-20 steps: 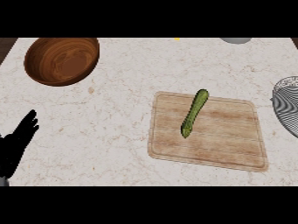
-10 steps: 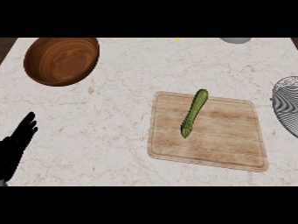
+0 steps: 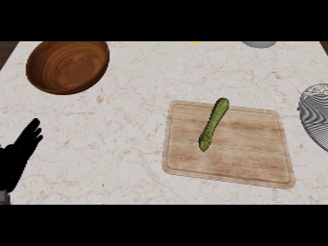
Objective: Pick the lemon from the cutting board and place it in the tiered basket
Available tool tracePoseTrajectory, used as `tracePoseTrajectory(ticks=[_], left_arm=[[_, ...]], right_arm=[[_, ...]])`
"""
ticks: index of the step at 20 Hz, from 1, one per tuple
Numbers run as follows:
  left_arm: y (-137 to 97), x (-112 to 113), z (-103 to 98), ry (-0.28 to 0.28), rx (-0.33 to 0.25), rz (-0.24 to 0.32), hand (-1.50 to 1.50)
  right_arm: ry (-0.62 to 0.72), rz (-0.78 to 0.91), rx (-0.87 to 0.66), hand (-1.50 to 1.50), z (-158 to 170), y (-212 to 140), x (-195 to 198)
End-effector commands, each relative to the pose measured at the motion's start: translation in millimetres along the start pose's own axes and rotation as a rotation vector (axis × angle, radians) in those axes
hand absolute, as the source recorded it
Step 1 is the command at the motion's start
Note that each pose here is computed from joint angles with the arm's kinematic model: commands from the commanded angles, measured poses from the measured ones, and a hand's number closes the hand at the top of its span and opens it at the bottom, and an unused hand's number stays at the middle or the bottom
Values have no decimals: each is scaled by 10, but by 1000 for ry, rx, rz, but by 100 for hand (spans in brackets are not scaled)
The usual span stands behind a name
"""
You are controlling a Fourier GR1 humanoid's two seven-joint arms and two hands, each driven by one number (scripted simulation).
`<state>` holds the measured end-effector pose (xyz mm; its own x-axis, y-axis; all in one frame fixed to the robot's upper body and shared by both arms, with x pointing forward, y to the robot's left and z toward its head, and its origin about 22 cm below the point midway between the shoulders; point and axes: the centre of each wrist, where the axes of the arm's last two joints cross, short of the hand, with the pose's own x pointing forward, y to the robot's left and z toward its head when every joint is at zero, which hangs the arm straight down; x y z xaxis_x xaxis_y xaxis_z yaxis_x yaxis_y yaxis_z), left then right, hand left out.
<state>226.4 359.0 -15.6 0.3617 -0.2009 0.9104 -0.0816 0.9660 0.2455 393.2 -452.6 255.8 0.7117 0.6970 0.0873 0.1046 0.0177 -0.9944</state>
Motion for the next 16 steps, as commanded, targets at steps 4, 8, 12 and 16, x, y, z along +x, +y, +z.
tracePoseTrajectory(ticks=[4,8,12,16], left_arm=[[-47,-77,21,13,12,26,0],[147,9,32,36,20,4,0],[48,-161,201,28,27,7,0],[143,-237,212,47,71,23,0]], right_arm=[[26,-296,-210,-150,38,-659,-175],[172,-444,-201,-150,53,-735,-325],[224,-606,-173,-150,69,-1063,-955],[197,-876,-197,-150,131,-1056,-1296]])
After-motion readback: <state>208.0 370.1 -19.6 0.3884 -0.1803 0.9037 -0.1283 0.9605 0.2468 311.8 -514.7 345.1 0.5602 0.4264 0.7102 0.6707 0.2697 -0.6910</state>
